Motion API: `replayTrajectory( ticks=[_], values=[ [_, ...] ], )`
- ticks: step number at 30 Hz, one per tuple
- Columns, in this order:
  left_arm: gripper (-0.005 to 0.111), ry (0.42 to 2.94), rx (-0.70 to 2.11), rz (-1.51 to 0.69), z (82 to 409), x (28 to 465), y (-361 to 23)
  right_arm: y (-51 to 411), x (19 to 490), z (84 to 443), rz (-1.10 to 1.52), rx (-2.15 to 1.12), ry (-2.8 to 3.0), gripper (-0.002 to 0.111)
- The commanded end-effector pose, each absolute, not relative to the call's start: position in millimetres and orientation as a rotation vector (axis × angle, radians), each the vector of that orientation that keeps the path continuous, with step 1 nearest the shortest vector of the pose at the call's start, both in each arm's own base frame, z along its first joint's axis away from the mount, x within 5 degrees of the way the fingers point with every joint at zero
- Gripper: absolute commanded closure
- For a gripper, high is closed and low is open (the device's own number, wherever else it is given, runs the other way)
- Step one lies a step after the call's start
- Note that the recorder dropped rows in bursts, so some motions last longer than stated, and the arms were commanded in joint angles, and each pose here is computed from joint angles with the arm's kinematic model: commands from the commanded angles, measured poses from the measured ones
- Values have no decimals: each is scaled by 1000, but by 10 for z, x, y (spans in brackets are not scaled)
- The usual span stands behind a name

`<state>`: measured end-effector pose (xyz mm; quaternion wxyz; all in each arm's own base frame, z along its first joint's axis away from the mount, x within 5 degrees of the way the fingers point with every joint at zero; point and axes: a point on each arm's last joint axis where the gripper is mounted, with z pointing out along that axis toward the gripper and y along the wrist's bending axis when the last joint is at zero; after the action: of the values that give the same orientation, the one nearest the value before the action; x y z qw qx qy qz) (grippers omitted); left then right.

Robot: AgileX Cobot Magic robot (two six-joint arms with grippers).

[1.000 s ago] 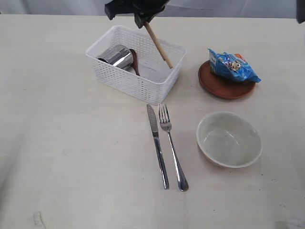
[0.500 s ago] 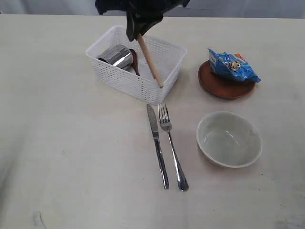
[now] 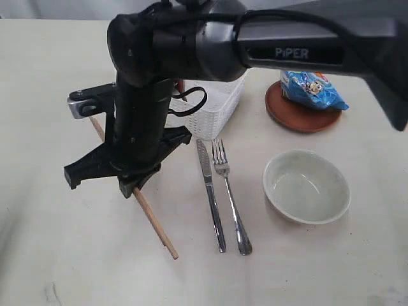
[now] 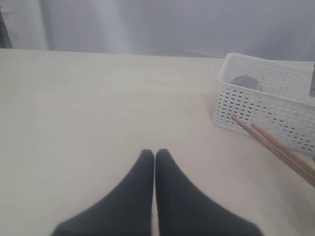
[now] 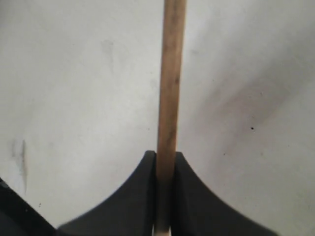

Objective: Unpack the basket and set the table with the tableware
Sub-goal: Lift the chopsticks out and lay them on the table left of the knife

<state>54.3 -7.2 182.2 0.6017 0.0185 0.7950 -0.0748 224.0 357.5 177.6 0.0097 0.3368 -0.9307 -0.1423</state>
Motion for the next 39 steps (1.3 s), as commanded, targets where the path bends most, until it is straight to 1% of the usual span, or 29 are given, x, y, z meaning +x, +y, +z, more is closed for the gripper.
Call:
replayTrajectory(
  ticks=[1, 3, 9, 10, 12, 14, 16, 17, 20, 22, 29, 32, 35, 38, 39],
  values=[
    [105, 1836, 41, -180, 1824, 547, -75, 3569, 2281, 1483, -362, 1010, -2877, 108],
    [105, 1836, 41, -180, 1824, 547, -75, 3566, 2293, 1436, -339, 1021, -2878, 108],
    [105, 1836, 41, -180, 1824, 547, -75, 3555, 2323, 1441, -303, 1054, -2897, 108],
    [105, 1836, 41, -180, 1824, 547, -75, 3555, 2323, 1441, -303, 1054, -2897, 105],
    [105, 1836, 41, -180, 1824, 547, -75, 3555, 2323, 1441, -303, 1054, -2897, 94],
    [105, 1836, 41, -180, 1824, 547, -75, 3555, 2323, 1441, -303, 1054, -2897, 77],
    [105, 1836, 41, -180, 1824, 547, -75, 3554, 2322, 1440, -302, 1054, -2895, 63],
    [105, 1836, 41, -180, 1824, 547, -75, 3551, 2321, 1440, -297, 1055, -2894, 60],
    [105, 1836, 41, -180, 1824, 547, -75, 3547, 2318, 1497, -309, 1068, -2898, 60],
    [105, 1836, 41, -180, 1824, 547, -75, 3544, 2323, 1609, -327, 1086, -2918, 62],
    [105, 1836, 41, -180, 1824, 547, -75, 3506, 2404, 2276, -327, 1186, -3020, 65],
    [105, 1836, 41, -180, 1824, 547, -75, 3450, 2434, 2563, -261, 1212, -3071, 65],
    [105, 1836, 41, -180, 1824, 547, -75, 3361, 2510, 2817, -139, 1210, -3179, 65],
    [105, 1836, 41, -180, 1824, 547, -75, 3211, 2689, 2949, 19, 1098, -3337, 65],
    [105, 1836, 41, -180, 1824, 547, -75, 3154, 2754, 2954, 31, 1058, -3354, 65]
  ],
)
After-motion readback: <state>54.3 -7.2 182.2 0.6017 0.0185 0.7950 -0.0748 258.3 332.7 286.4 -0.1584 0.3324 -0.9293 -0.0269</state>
